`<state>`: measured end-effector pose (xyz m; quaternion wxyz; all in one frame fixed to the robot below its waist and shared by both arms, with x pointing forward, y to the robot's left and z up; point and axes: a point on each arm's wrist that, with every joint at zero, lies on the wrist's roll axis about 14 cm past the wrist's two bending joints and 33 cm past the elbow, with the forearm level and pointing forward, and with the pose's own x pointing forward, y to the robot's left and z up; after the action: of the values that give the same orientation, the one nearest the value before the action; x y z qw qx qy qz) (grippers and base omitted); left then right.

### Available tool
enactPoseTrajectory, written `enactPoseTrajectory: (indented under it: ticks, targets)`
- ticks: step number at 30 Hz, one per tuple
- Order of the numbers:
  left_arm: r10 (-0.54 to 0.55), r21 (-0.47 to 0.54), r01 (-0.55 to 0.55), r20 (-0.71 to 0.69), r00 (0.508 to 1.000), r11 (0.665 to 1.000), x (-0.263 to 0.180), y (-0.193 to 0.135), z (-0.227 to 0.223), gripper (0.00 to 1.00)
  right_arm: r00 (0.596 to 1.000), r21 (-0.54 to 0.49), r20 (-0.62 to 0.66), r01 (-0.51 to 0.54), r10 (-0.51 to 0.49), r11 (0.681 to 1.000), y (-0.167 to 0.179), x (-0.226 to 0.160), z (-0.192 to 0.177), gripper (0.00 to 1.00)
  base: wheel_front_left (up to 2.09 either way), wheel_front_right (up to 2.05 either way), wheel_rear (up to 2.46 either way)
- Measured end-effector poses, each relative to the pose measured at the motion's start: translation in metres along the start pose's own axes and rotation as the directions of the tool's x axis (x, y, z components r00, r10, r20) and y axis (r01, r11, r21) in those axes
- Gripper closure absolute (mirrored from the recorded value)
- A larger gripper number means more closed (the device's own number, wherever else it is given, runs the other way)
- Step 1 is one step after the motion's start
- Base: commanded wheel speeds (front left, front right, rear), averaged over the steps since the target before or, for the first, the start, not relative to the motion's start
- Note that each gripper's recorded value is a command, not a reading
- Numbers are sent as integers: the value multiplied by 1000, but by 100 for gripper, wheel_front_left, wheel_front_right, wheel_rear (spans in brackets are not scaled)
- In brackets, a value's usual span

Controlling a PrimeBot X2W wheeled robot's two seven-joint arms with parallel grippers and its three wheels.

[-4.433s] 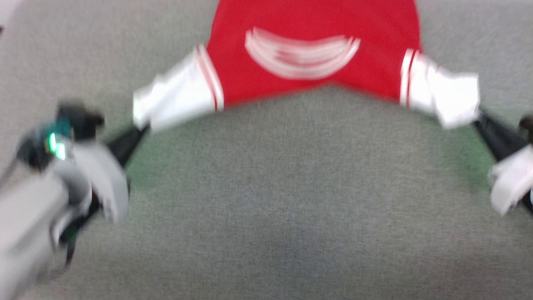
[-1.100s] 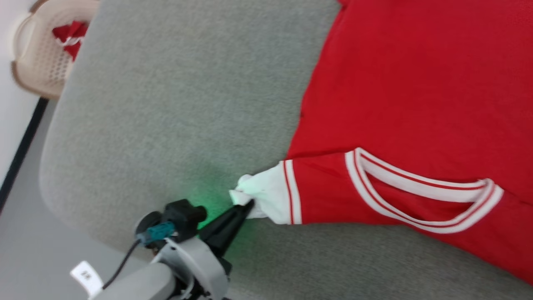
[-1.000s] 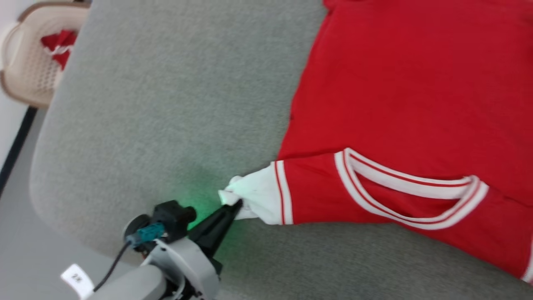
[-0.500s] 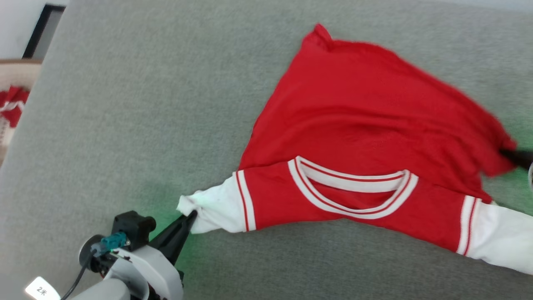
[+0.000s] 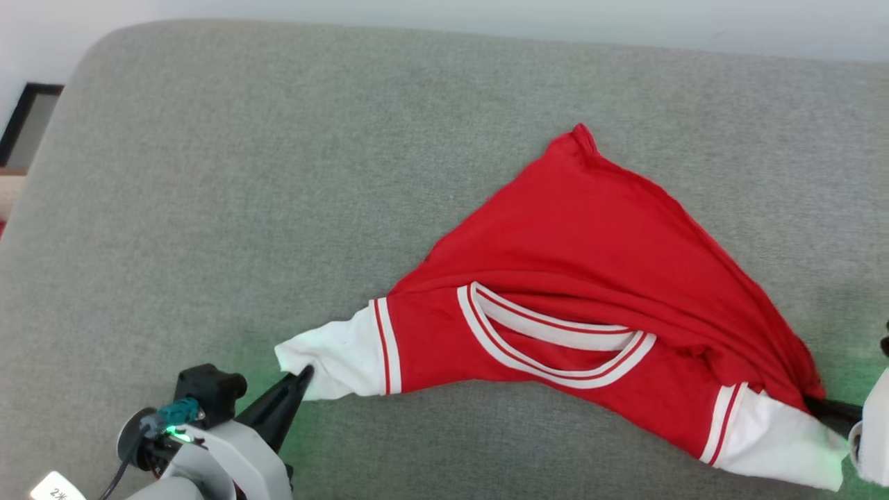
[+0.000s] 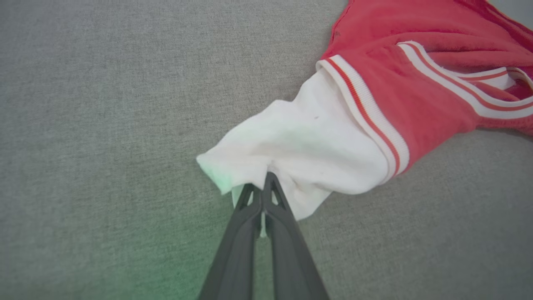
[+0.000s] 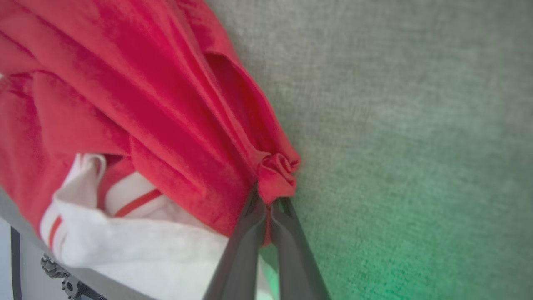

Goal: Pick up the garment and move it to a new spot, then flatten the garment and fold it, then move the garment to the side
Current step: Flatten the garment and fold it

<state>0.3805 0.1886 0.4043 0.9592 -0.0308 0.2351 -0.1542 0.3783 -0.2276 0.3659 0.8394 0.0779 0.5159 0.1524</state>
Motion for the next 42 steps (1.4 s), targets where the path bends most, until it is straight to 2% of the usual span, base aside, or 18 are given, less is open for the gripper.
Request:
enactPoseTrajectory:
  ticks: [5, 6, 7, 8, 17, 24, 29, 35, 42]
  targets:
    - [-14, 3, 14, 0, 1000, 1000, 3, -3, 1, 100, 999, 52, 37, 17, -19, 999, 0, 2, -9, 100, 0, 0, 0]
    - [-15, 4, 15, 0, 1000, 1000, 3, -3, 1, 100, 998, 62, 51, 22, -25, 998, 0, 2, -9, 79, 0, 0, 0]
    - [-16, 4, 16, 0, 1000, 1000, 3, -3, 1, 100, 998, 68, 59, 25, -29, 997, 0, 3, -10, 25, 0, 0, 0]
    - [-17, 3, 17, 1, 1000, 1000, 4, -3, 2, 100, 998, 66, 63, 28, -32, 997, 1, 3, -9, 0, 0, 0, 0]
    - [-19, -4, 19, 1, 1000, 1000, 4, -5, 1, 100, 990, 17, 141, -3, 1, 1000, 20, -13, 15, 0, 0, 0, 0]
    - [-19, -21, 19, 8, 1000, 1000, 0, -9, -1, 100, 953, -133, 301, -2, 43, 991, 49, -42, 83, 0, 0, 0, 0]
    - [-20, -23, 20, 20, 1000, 1000, -2, -12, 0, 100, 904, -281, 410, -4, 124, 960, 88, -48, 138, 0, 0, 0, 0]
    - [-22, -32, 23, 31, 999, 999, -3, -16, 2, 100, 875, -406, 443, 1, 196, 914, 125, -19, 184, 0, 0, 0, 0]
    - [-10, -50, 12, 30, 999, 999, -4, -15, -2, 100, 904, -496, 364, -15, 223, 868, 154, 35, 211, 0, 0, 0, 0]
